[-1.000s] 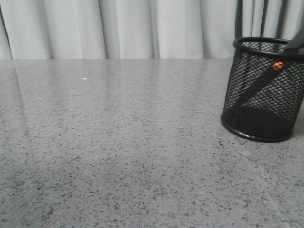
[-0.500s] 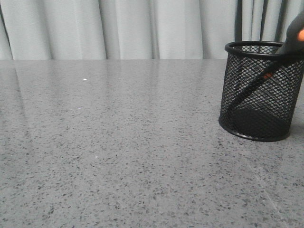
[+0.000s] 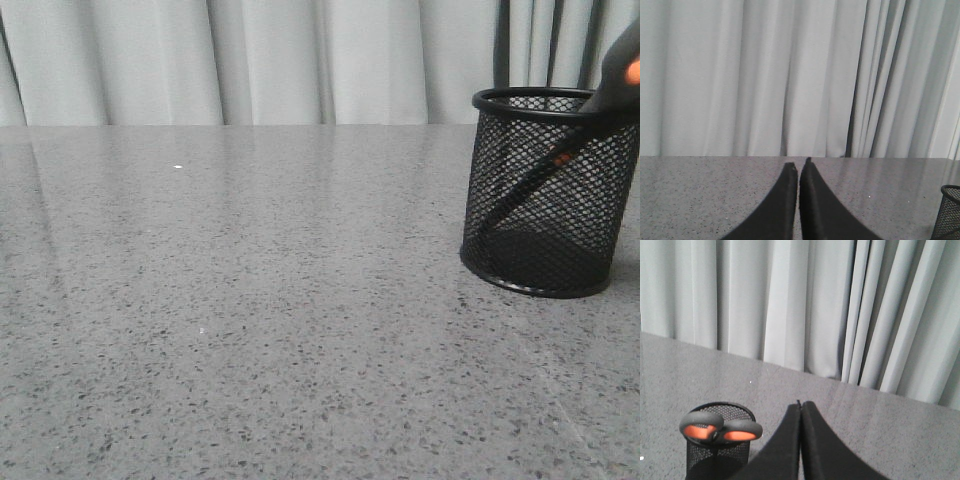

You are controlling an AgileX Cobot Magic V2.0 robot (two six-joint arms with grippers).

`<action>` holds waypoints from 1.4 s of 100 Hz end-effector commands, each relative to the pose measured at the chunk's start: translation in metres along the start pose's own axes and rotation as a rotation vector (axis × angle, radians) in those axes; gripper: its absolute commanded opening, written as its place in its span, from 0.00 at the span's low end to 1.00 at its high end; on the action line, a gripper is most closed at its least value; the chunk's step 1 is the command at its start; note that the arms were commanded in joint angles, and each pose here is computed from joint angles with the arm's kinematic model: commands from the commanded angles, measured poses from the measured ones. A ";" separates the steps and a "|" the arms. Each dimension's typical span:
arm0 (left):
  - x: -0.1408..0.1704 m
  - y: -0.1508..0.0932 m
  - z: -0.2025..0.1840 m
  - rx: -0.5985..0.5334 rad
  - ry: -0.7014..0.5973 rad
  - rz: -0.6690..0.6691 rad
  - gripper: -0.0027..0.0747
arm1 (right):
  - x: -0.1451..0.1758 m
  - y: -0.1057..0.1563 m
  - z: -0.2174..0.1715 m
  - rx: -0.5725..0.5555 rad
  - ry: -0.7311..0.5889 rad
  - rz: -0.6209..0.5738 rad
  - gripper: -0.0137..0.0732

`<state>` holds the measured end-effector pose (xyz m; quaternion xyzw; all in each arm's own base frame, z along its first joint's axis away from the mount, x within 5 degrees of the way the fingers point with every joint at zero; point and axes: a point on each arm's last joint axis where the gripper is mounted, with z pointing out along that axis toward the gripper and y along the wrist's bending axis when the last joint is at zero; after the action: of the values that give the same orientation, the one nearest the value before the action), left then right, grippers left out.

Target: Put scissors into bucket

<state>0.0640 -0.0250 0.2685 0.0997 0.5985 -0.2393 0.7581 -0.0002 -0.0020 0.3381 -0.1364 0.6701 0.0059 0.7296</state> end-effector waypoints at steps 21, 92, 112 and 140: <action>-0.011 0.001 0.002 -0.022 -0.050 0.000 0.01 | -0.014 -0.003 -0.001 0.033 -0.115 -0.024 0.10; 0.013 0.002 -0.004 -0.017 -0.079 0.217 0.01 | -0.014 -0.003 -0.001 0.033 -0.115 -0.024 0.10; 0.049 0.003 -0.011 -0.025 0.054 0.197 0.01 | -0.014 -0.003 -0.001 0.033 -0.115 -0.024 0.10; 0.080 0.015 -0.030 -0.177 0.399 0.244 0.01 | -0.014 -0.003 -0.001 0.033 -0.115 -0.024 0.10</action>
<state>0.0605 -0.0223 0.2048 0.1496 0.7006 -0.0990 0.6906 -0.0014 -0.0023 0.3383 -0.1350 0.6595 0.0050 0.7395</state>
